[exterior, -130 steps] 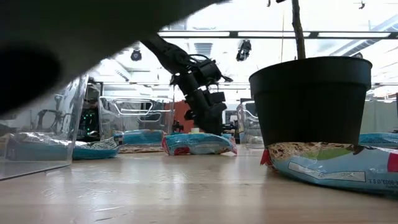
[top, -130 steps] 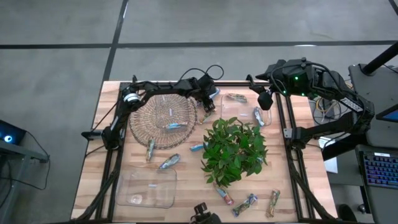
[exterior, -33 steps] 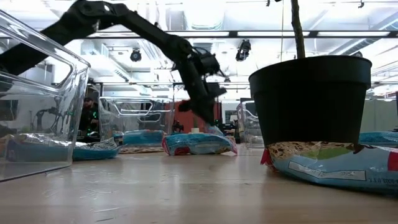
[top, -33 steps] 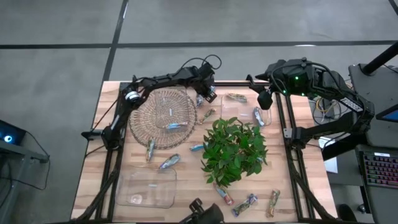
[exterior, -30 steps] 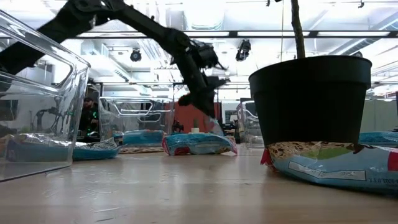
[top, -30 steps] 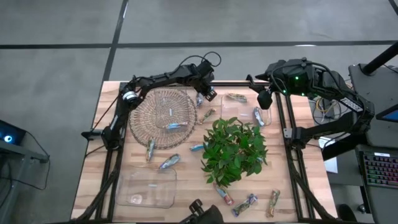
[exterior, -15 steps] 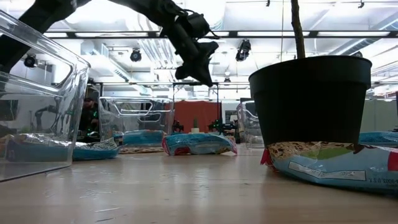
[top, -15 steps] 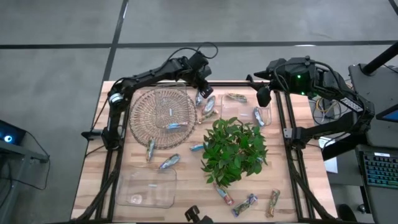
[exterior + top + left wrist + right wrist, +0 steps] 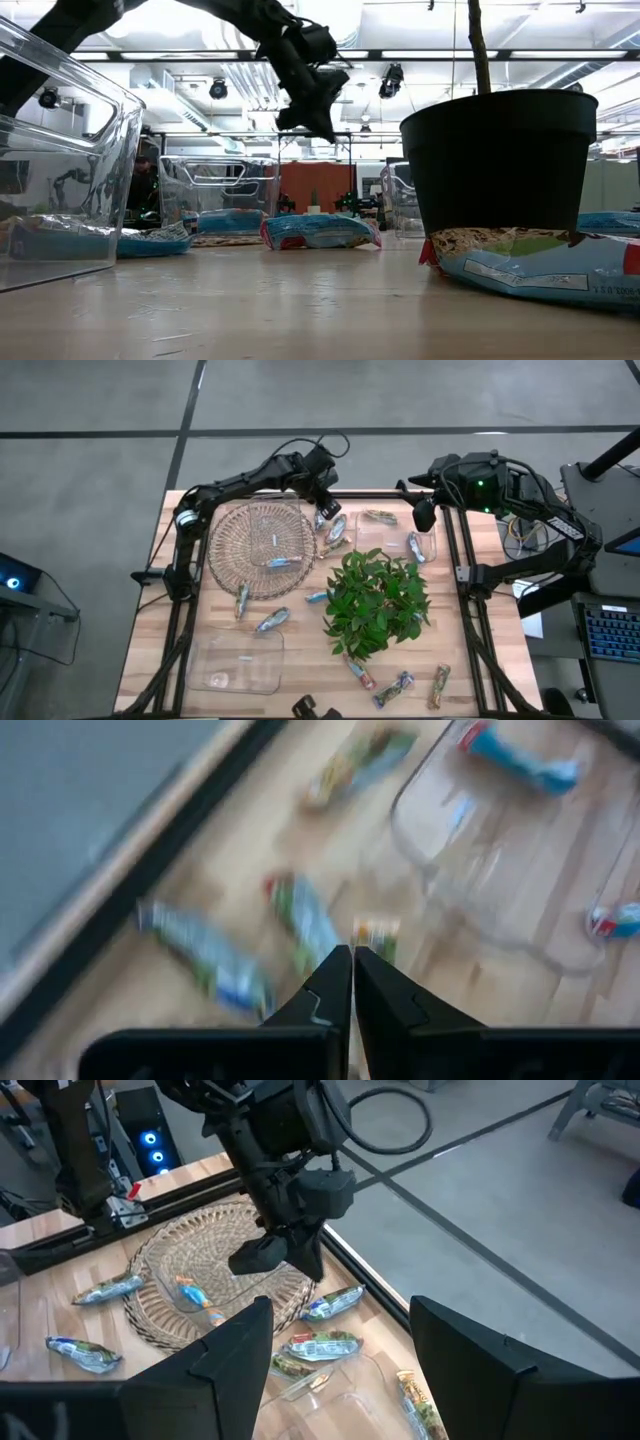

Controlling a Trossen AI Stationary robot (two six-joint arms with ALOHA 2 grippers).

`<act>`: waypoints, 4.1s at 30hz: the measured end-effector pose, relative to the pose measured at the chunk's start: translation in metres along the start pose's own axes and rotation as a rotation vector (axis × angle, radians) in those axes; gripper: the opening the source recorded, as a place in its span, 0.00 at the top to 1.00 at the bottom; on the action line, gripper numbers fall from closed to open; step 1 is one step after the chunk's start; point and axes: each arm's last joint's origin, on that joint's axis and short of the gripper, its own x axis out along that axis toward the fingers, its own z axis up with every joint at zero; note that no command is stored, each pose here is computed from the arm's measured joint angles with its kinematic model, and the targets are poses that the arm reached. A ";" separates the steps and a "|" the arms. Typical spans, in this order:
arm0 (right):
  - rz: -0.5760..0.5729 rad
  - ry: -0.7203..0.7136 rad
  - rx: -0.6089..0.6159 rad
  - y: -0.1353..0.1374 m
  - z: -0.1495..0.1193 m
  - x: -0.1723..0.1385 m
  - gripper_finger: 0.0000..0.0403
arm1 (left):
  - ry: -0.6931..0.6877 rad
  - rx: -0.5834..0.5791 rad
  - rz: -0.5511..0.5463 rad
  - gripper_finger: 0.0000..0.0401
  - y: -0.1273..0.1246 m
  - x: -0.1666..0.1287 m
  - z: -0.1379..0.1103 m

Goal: Pick and place Granola Bars by type
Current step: Put the top red granola bar into the top right transparent bin

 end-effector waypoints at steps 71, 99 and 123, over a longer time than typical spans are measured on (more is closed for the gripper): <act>-0.003 0.040 -0.045 0.000 -0.004 0.001 0.44 | -0.082 -0.182 0.103 0.63 -0.008 0.082 -0.050; -0.003 0.040 -0.015 0.000 -0.003 0.001 0.44 | -0.002 -0.012 0.144 0.63 0.003 0.112 -0.023; -0.002 0.043 -0.019 0.000 -0.003 0.002 0.44 | 0.058 0.026 0.114 0.48 0.013 0.104 -0.021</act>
